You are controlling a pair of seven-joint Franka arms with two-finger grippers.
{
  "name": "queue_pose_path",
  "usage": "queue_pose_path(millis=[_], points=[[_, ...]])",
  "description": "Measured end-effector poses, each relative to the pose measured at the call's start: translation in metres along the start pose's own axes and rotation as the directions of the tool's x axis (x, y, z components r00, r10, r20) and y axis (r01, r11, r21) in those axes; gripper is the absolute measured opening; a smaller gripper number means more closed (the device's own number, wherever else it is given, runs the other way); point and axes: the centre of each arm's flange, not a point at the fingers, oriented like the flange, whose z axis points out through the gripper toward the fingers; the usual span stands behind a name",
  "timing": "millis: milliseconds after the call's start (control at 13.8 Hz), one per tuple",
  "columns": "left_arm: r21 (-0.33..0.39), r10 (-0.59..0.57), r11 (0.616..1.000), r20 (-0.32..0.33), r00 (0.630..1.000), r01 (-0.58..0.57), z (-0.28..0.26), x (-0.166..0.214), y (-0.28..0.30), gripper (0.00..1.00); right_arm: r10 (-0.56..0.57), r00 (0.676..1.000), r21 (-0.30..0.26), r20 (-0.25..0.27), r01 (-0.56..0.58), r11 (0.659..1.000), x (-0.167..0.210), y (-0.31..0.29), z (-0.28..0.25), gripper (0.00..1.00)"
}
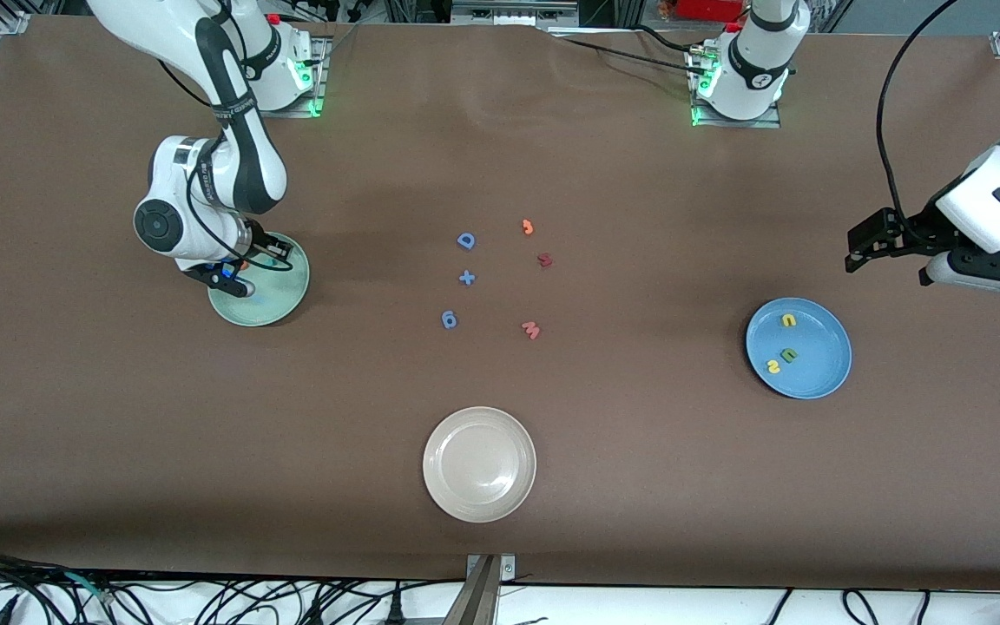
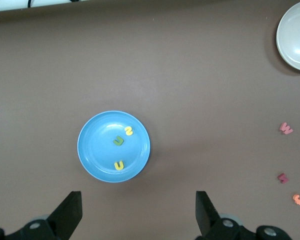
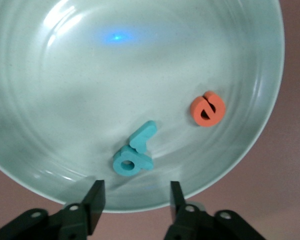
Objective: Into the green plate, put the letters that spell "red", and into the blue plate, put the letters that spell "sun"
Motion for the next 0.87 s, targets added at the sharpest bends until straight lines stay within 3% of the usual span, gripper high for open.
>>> queue_pose_path(millis=[218,363,508,581,726,871], points=[[0.079,0.01,0.997,0.018,1.0,-0.011,-0.002,-0.018,-0.006,1.0,0.0,0.999,0.041,-0.037,0.002,0.999,0.011,-0.006,-0.032,0.97],[0.072,0.008,0.997,0.01,1.0,-0.009,-0.007,-0.024,-0.004,1.0,0.0,1.0,0.075,0.005,0.0,0.997,0.02,-0.007,-0.083,1.0],[0.058,0.009,0.998,0.004,1.0,-0.009,-0.009,-0.025,-0.001,1.0,-0.019,0.998,0.103,0.065,0.013,0.995,0.024,-0.005,-0.164,1.0],[0.055,0.01,0.998,0.003,1.0,-0.01,-0.009,-0.025,0.0,1.0,-0.031,0.997,0.113,0.069,0.024,0.993,0.023,-0.002,-0.206,1.0],[0.029,0.006,1.0,0.003,1.0,-0.006,-0.008,-0.025,0.003,1.0,-0.051,0.998,0.112,0.044,0.046,0.993,0.018,0.005,-0.268,1.0],[0.014,0.004,1.0,0.013,1.0,-0.004,-0.003,-0.025,0.005,1.0,-0.106,0.994,0.077,-0.008,0.107,0.991,0.01,0.007,-0.313,1.0]])
